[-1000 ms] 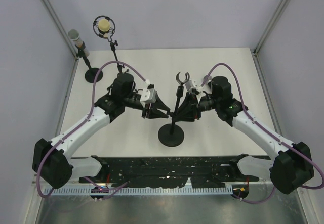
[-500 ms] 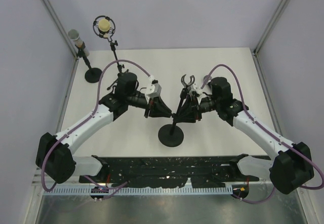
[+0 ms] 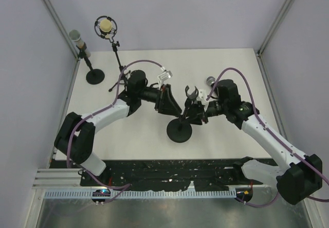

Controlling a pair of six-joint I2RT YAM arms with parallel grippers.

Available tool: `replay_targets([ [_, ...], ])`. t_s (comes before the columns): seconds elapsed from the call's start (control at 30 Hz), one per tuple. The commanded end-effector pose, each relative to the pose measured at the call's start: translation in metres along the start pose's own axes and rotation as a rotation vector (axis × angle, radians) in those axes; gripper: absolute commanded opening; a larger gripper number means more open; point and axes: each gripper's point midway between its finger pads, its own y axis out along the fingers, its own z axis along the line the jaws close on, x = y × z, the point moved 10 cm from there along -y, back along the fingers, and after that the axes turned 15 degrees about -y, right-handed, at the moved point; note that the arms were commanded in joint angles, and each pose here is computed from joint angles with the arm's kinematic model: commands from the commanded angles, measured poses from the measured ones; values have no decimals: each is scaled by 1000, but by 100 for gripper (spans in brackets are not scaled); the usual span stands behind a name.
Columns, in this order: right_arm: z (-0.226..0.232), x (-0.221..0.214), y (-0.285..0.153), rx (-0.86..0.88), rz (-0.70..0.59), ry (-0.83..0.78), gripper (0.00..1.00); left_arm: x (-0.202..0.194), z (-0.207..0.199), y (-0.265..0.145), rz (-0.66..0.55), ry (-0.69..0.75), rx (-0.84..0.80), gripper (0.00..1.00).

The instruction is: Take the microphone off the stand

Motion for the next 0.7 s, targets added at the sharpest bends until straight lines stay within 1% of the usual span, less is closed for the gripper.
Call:
replay_targets([
  [0.0,-10,30,-2,11,-62,-204,6,19,-5,3,-72,-69,-9,51],
  [0.03,-9,29,-2,10,-56,-203,6,21,-3,2,-84,-88,-2,54],
  [0.13,-9,29,-3,9,-51,-204,6,27,0,-4,-126,-114,16,59],
  [0.27,-10,32,-3,11,-80,-162,5,39,-5,-25,-202,-22,27,61],
  [0.33,-11,34,-3,14,-117,-120,6,42,-13,-38,-227,81,24,60],
  [0.37,-9,32,-2,18,-127,-54,5,43,-19,-44,-236,152,26,59],
  [0.4,-12,35,-3,18,-155,-70,5,42,-25,-50,-237,238,32,59],
  [0.43,-11,33,-1,25,-167,7,6,40,-30,-53,-237,313,42,59],
  [0.47,-18,38,-2,12,-203,-40,6,34,-39,-57,-232,469,58,60],
  [0.5,-16,35,-3,22,-212,60,6,31,-48,-60,-227,605,80,62],
  [0.53,-19,39,-3,25,-241,32,6,26,-49,-61,-239,665,141,67],
  [0.57,-19,37,-3,31,-245,87,6,25,-54,-61,-218,776,199,67],
  [0.6,-21,40,-3,30,-258,84,5,22,-55,-59,-165,847,269,67],
  [0.63,-21,39,-3,34,-261,119,6,18,-56,-57,-110,884,344,65],
  [0.67,-22,39,-2,34,-265,116,5,8,-52,-55,-43,884,435,64],
])
